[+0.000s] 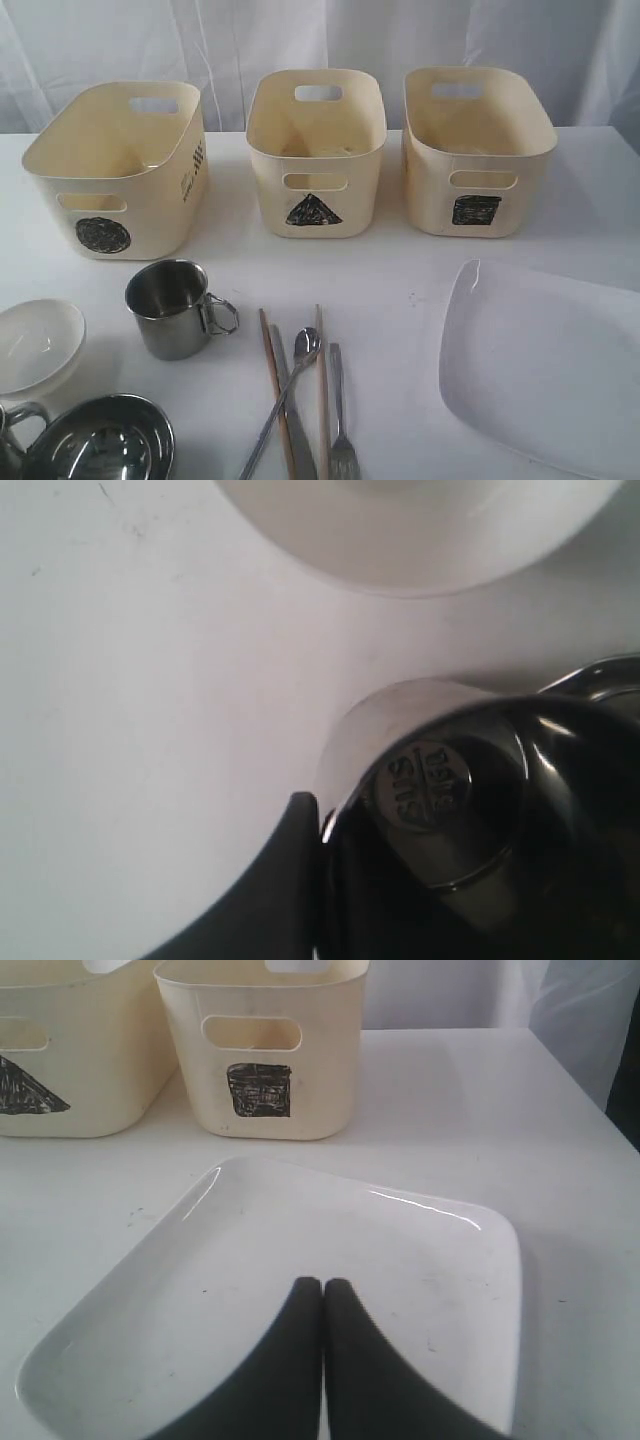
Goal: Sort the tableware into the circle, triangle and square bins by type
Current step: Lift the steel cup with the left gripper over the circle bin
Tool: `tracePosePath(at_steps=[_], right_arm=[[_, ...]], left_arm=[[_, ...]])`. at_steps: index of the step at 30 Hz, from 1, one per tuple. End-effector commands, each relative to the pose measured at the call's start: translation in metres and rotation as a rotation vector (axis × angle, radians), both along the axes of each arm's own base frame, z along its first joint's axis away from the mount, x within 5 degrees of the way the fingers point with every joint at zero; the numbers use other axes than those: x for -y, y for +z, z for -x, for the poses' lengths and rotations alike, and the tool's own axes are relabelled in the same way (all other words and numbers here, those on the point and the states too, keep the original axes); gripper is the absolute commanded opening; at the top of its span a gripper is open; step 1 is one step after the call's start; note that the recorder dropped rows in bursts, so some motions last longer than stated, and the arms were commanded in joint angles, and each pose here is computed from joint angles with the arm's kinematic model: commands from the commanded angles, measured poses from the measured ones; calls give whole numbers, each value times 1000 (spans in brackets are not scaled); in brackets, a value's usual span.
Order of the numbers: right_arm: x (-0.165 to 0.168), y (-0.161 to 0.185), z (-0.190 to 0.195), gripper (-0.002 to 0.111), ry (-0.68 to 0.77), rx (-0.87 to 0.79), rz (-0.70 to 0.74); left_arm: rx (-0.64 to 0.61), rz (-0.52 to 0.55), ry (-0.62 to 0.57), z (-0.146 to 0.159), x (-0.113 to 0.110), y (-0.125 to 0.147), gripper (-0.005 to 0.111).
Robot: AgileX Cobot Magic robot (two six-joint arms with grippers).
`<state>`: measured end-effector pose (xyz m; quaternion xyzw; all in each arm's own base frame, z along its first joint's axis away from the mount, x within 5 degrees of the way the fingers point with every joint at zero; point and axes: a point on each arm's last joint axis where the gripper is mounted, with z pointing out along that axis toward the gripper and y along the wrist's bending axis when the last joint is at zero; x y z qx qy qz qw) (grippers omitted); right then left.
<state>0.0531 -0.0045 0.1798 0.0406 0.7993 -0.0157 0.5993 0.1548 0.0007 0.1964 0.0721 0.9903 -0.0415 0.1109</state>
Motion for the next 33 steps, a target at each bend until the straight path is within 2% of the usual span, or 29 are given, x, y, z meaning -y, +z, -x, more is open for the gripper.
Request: tracePosePath(at_steps=[1,9,11,13,17,18,19,20,21,22,24,25,26,28,30,33], right_arm=[[0,1,0,0,-5,15,2],[0,1,0,0,-5,15,2],[0,1,0,0,-5,15,2],[0,1,0,0,-5,15,2],[0,1,0,0,-5,15,2],[0,1,0,0,-5,15,2],[0,1,0,0,-5,15,2],[0,1,0,0,-5,15,2],[0,1,0,0,-5,15,2],[0,1,0,0,-5,15,2],[0,1,0,0,-5,15,2],[0,1,0,0,-5,15,2],[0,1,0,0,-5,15,2],[0,1,0,0,-5,15,2],[0,1,0,0,-5,15,2],[0,1,0,0,-5,15,2]], left_arm=[[-83,7,-44,-5,1,34,0],[-97,14,-80,-14,1,96,0],[-76,17,-84,-16,2,109,0],[2,27,-83,-19,3,127,0],[311,47,-55,-35,6,160,0],[529,87,-8,-49,7,175,0],[618,124,22,-55,8,180,0],[816,193,113,-71,7,190,0],[880,219,154,-78,6,193,0],[1007,257,251,-93,0,196,0],[1131,254,369,-117,-10,194,0],[1148,252,429,-133,-16,184,0],[1142,259,461,-141,-18,177,0],[1029,281,486,-164,-16,151,0],[924,246,396,-181,-3,128,0],[890,118,181,-196,22,108,0]])
